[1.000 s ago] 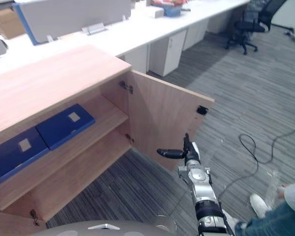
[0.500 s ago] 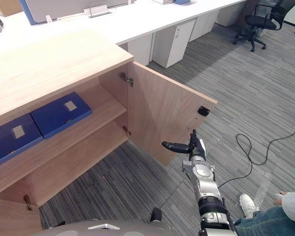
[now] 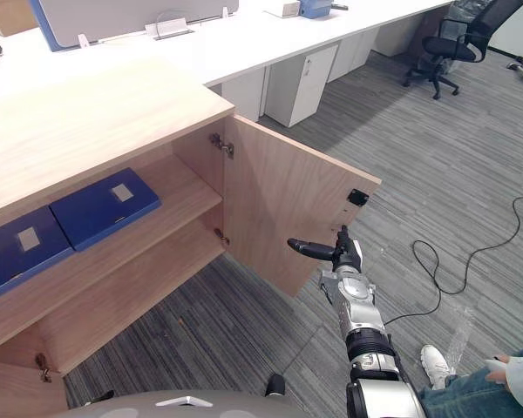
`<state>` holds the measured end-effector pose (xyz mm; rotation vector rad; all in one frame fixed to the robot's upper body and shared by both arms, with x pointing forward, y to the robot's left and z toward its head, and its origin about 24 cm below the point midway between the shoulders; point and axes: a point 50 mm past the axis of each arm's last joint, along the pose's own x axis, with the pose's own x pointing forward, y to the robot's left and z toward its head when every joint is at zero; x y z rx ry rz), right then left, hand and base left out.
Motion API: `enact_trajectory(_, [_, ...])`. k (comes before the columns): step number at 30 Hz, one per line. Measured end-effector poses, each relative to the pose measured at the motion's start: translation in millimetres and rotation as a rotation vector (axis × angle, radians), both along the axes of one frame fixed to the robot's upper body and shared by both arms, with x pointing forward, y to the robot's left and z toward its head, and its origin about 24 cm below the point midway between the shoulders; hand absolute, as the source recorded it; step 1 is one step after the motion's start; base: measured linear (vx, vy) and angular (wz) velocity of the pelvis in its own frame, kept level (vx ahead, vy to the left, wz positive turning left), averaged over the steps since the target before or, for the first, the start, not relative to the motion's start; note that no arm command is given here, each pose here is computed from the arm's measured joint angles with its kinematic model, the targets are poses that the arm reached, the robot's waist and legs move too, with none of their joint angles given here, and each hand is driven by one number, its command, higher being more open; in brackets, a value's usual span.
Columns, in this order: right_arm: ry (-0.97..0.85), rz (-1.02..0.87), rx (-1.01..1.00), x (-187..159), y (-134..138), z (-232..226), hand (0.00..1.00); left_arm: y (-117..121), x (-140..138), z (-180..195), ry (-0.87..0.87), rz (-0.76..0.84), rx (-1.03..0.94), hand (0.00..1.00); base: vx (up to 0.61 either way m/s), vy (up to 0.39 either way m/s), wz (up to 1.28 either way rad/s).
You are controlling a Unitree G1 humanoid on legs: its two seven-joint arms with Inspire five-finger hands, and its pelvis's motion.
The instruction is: Walk over to the cabinet, pick up the folder, carry it to the office cabinet, place the folder inside the office cabinet, then close the office cabinet door
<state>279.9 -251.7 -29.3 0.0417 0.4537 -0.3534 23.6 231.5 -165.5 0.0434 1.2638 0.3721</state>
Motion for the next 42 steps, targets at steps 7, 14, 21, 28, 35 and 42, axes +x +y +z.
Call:
enact_trajectory(7, [0.041, -0.183, 0.04, 6.7, -25.0, 4.1, 1.0, -2.0, -9.8, -1.3, 0.026, 0.055, -0.013, 1.0, -0.08, -0.003, 0.03])
enact_trajectory(14, [0.067, -0.263, 0.085, 13.8, -40.3, 10.3, 1.0, -6.0, -12.2, -2.2, 0.03, 0.064, -0.025, 1.0, -0.01, -0.004, 0.03])
enact_trajectory(21, [0.082, -0.308, 0.113, 16.5, -45.2, 11.8, 1.0, -5.4, -11.9, -2.0, 0.027, 0.063, -0.028, 1.0, 0.0, 0.0, 0.02])
enact_trajectory(28, [0.098, -0.215, 0.025, 19.8, -47.3, 16.9, 1.0, -4.9, -11.7, -1.8, 0.025, 0.061, -0.028, 1.0, -0.02, 0.009, 0.0])
enact_trajectory(35, [0.121, -0.084, -0.107, 21.3, -61.5, 28.4, 1.0, -2.1, -6.4, -0.3, 0.002, 0.05, -0.027, 1.0, -0.01, 0.004, 0.0])
enact_trajectory(42, [0.135, -0.021, -0.19, 23.2, -67.8, 35.8, 1.0, -2.0, -2.5, -0.1, -0.007, 0.041, -0.028, 1.0, -0.04, -0.001, 0.0])
